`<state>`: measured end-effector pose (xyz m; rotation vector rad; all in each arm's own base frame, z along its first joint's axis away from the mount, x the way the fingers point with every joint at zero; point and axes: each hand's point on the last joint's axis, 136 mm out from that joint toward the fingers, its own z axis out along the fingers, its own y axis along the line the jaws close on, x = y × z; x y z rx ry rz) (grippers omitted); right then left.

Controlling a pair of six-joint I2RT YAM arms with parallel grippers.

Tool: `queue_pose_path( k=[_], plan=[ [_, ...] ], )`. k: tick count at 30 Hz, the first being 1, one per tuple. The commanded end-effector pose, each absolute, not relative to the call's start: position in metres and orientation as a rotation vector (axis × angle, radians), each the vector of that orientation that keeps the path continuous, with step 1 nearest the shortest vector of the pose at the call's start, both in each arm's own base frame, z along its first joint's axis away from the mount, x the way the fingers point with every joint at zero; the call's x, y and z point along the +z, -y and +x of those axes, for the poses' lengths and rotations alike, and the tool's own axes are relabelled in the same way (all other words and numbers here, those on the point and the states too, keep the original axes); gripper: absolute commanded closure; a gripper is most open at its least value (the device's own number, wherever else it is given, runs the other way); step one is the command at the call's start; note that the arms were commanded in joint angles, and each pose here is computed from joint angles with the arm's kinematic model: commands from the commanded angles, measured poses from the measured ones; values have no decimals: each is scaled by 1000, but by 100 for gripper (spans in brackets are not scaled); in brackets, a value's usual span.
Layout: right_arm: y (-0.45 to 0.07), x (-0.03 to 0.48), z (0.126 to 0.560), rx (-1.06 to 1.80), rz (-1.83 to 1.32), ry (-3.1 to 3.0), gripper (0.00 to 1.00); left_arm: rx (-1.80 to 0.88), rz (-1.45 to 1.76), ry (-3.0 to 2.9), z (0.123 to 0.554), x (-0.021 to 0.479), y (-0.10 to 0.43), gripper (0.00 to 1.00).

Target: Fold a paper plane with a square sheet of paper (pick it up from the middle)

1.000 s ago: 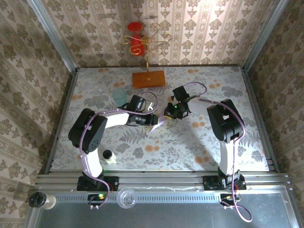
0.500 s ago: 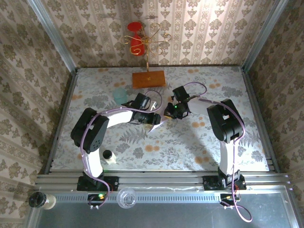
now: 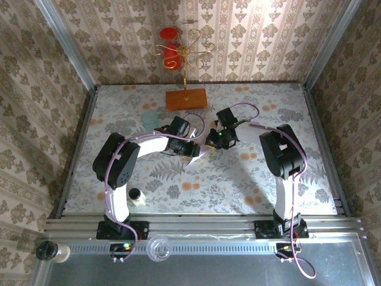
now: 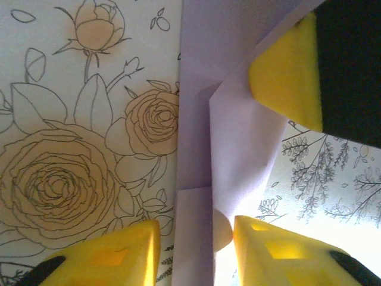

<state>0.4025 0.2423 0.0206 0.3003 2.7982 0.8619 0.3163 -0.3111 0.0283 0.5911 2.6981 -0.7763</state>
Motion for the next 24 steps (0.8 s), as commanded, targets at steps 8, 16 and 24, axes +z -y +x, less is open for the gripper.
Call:
queue_pose_path(
  k=[8, 16, 24],
  plan=[
    [-251, 49, 409, 992, 267, -2706, 85, -763, 624, -2787, 301, 0, 309, 72],
    [-248, 33, 400, 958, 282, -2754, 85, -761, 624, -2797, 302, -4, 310, 74],
    [-242, 23, 401, 911, 303, -2776, 85, -746, 632, -2821, 299, -11, 308, 76]
  ],
)
